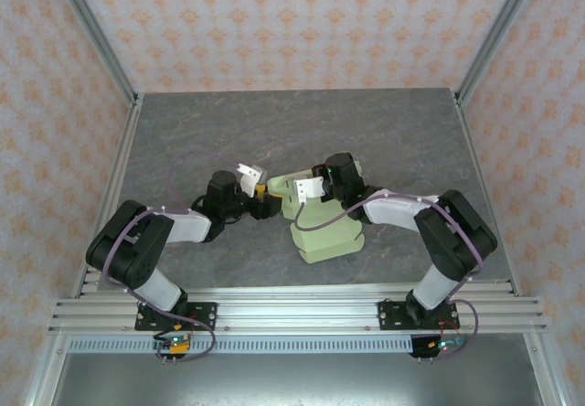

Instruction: Fold the paper box

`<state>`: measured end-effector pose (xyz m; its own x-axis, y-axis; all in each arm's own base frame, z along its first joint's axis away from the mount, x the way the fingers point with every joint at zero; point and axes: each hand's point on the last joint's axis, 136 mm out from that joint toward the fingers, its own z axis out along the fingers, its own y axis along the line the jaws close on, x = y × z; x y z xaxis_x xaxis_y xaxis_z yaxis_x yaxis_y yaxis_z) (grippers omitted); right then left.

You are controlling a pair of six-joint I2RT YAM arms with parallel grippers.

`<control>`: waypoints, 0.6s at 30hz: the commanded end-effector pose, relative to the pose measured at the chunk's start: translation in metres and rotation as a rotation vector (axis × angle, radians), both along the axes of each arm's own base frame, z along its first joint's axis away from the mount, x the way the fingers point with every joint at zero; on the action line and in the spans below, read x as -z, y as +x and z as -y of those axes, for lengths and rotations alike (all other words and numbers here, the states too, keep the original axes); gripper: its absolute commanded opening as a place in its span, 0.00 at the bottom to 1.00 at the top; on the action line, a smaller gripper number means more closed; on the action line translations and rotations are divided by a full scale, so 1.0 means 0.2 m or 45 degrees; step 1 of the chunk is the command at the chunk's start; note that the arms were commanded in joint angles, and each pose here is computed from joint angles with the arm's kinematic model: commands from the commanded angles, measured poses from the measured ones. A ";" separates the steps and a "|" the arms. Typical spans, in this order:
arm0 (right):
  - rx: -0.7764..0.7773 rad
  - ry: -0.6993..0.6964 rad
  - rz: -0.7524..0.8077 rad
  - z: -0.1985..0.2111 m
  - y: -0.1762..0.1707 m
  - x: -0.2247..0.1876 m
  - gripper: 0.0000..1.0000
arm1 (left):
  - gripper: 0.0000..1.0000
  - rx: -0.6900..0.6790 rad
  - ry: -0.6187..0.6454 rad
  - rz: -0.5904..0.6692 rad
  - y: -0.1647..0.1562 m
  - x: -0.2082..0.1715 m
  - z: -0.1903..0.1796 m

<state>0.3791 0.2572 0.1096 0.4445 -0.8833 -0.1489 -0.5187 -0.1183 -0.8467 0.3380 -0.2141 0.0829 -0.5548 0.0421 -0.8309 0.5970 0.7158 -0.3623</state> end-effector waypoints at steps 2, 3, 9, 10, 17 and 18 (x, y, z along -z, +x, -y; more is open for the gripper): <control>0.003 0.116 0.132 -0.01 -0.01 -0.13 0.05 | 0.74 -0.055 -0.080 0.091 0.05 -0.14 -0.06; 0.005 0.137 0.199 -0.01 0.00 -0.17 0.05 | 0.76 -0.086 -0.098 0.065 0.05 -0.14 -0.08; 0.036 0.159 0.279 0.02 0.01 -0.25 0.04 | 0.80 -0.288 -0.176 0.071 0.04 -0.17 -0.26; 0.020 0.141 0.268 0.01 0.00 -0.24 0.04 | 0.81 -0.368 -0.148 0.085 0.05 -0.15 -0.32; -0.005 0.162 0.252 0.00 -0.05 -0.20 0.04 | 0.80 -0.399 0.006 0.046 0.12 -0.05 -0.35; -0.011 0.160 0.247 0.00 -0.06 -0.20 0.04 | 0.80 -0.396 -0.007 0.045 0.13 -0.06 -0.34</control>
<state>0.3748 0.2518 0.1342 0.4565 -0.8773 -0.1481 -0.3778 -0.0404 -0.9250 0.3506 -0.1465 0.0902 -0.5345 -0.1441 -0.8328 0.3610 0.8521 -0.3791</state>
